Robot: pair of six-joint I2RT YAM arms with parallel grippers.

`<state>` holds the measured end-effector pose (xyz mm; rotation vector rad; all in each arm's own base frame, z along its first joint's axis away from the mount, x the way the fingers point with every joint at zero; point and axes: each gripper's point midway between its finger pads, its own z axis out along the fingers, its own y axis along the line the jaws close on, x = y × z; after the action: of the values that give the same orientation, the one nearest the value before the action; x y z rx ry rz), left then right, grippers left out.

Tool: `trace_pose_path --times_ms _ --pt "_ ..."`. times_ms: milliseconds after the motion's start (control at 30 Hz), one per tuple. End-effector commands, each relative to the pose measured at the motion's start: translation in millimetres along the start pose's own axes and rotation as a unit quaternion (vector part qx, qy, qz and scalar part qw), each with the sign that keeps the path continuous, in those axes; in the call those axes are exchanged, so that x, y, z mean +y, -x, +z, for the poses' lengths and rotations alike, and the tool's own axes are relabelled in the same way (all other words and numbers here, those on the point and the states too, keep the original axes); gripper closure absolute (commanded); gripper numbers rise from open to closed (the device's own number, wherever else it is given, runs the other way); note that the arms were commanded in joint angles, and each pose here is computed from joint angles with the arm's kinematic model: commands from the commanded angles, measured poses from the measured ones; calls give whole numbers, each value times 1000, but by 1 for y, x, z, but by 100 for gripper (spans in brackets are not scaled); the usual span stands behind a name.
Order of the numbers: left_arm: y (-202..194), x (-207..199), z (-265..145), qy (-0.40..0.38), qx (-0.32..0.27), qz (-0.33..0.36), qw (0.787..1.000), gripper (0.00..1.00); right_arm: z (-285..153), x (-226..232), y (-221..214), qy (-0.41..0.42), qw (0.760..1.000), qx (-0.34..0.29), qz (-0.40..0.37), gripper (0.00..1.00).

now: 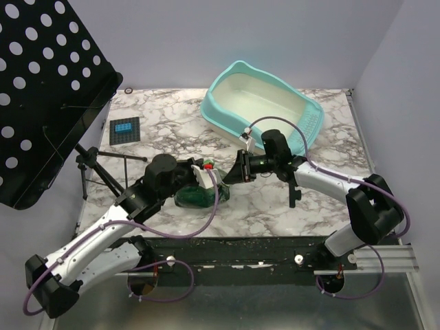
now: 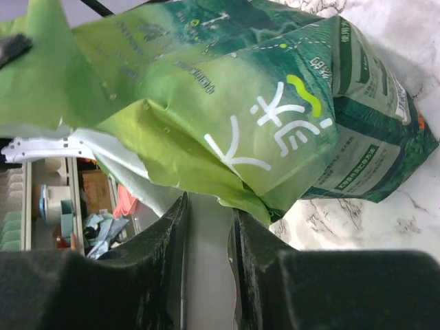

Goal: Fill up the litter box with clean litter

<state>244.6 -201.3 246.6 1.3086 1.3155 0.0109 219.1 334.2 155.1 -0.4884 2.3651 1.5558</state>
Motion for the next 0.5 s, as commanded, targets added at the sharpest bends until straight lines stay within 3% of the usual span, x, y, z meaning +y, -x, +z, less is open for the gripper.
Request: trace_pose_path --times_ms 0,200,467 --pt "29 69 10 52 -75 38 995 100 3 -2 -25 30 998 11 62 100" --pt "38 66 11 25 -110 -3 994 100 6 0 -24 63 994 -21 83 100" --pt "40 1 -15 -56 -154 -63 984 100 -1 21 -12 104 991 -49 64 100"
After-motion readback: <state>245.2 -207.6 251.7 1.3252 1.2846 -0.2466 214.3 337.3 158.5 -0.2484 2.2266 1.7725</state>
